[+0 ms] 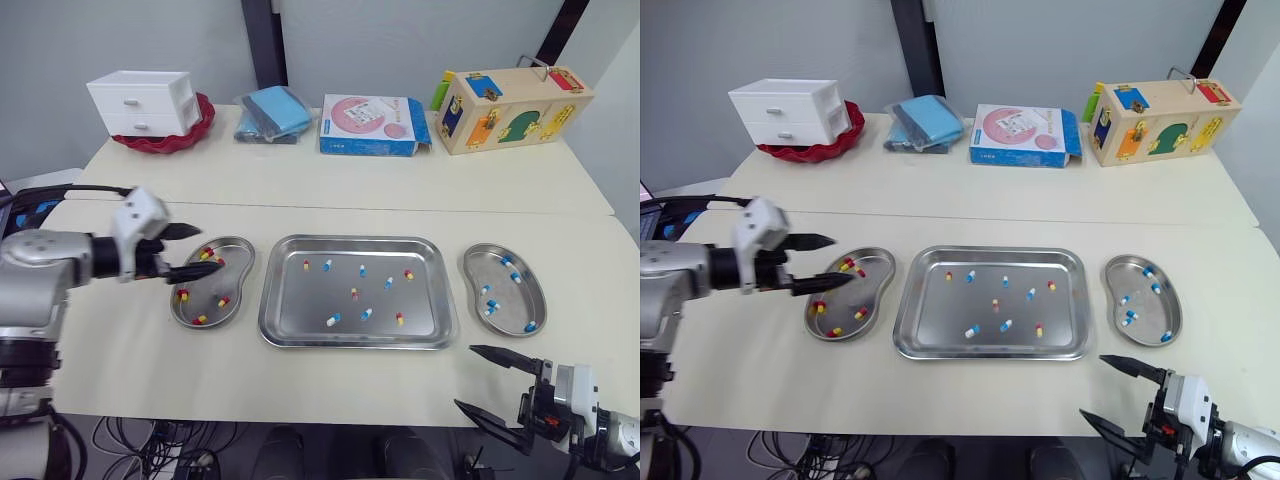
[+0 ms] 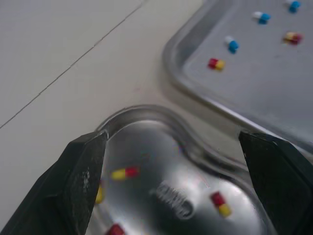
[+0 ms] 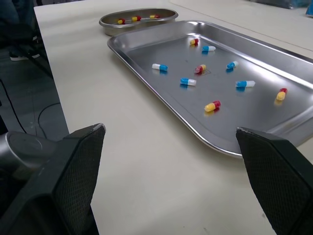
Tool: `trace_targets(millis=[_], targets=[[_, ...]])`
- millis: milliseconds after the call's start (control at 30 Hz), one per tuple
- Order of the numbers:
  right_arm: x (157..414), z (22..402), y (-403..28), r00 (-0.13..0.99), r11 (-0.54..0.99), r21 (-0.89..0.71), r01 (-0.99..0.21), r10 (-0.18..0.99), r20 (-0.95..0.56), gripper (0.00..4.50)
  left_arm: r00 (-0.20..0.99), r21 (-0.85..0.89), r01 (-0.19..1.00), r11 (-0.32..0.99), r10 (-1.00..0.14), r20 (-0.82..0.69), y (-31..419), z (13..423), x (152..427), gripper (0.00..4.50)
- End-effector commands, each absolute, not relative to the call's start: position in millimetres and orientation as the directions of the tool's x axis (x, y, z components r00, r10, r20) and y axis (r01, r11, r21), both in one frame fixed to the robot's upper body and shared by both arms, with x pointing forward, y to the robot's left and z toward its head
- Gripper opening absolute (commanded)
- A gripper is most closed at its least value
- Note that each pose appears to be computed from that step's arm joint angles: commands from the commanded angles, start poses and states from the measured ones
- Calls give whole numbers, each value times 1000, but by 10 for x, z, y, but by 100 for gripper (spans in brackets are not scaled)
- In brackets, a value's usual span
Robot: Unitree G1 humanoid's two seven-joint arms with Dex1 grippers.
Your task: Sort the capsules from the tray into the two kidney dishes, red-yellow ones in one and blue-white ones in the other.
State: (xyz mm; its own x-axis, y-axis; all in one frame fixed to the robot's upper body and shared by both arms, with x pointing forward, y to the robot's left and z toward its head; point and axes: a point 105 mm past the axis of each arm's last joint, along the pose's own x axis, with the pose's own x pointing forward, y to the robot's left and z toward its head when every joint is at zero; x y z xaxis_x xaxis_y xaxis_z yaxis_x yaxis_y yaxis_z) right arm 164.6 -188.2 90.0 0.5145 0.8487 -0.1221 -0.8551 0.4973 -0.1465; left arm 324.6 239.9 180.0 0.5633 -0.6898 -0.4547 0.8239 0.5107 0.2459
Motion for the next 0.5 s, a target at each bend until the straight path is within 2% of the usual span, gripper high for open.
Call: trace_targets(millis=[33,200,333,433,500], targets=[[1673,1020,-1867,532,513,-169,-841,843,-86,450,507,285,862,420,-744,-435,2094,1943,3257,443],[1685,1021,-1815,540,525,-160,-836,839,-71,450,399,298,911,285,-794,-460,1651,1815,3358,443],[1684,1003,-1775,545,531,-157,-833,835,-67,450,337,302,933,197,-776,-533,1531,1574,3465,443],[1679,1002,-1746,549,535,-158,-830,834,-63,450,308,293,941,168,-779,-546,1482,1507,3545,381],[1674,1000,-1737,554,540,-159,-827,830,-61,450,299,290,944,157,-782,-548,1446,1492,3611,324]])
